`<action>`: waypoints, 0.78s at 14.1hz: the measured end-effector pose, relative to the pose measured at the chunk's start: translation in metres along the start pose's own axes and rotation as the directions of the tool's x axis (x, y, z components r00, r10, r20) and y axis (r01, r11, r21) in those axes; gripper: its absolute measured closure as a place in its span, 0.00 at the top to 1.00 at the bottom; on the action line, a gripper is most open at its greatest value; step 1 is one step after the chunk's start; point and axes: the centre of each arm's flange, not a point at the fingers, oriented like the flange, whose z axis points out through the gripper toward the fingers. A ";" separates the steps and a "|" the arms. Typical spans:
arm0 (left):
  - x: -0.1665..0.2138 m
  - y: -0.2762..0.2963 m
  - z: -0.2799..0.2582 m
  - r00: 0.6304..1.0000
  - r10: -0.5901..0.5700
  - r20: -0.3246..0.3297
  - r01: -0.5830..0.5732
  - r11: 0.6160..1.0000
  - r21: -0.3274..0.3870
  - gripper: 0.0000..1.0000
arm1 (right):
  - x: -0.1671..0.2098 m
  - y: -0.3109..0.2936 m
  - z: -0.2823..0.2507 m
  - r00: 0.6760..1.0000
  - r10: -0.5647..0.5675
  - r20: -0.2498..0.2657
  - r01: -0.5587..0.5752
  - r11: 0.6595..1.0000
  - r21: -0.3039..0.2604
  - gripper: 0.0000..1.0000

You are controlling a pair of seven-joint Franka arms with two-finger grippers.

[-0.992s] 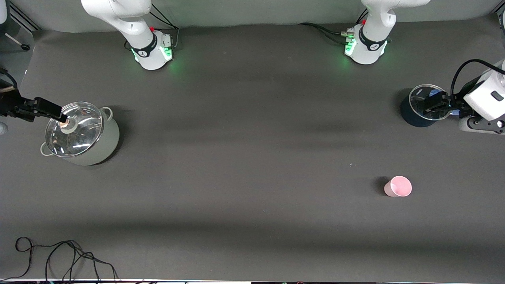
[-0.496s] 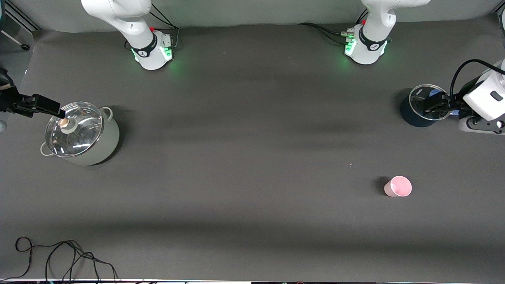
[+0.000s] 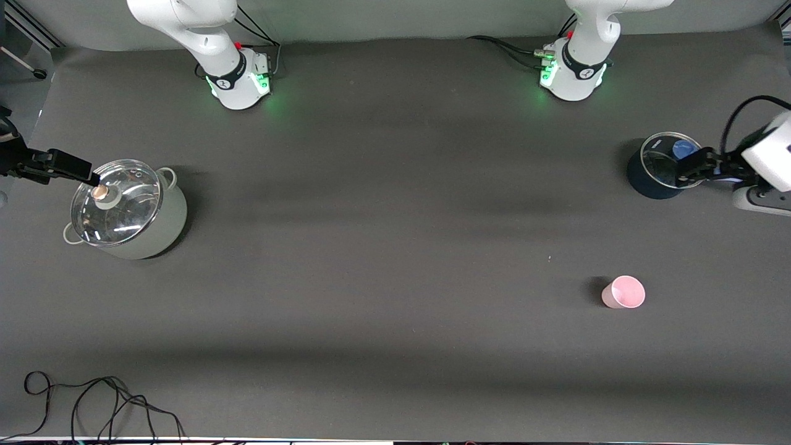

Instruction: Transfer pink cup from left to right arm

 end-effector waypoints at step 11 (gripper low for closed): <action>0.011 -0.182 0.069 0.861 0.428 -0.274 -0.466 0.880 -0.093 1.00 | 0.001 0.004 0.002 1.000 0.007 0.006 -0.007 1.000 0.000 1.00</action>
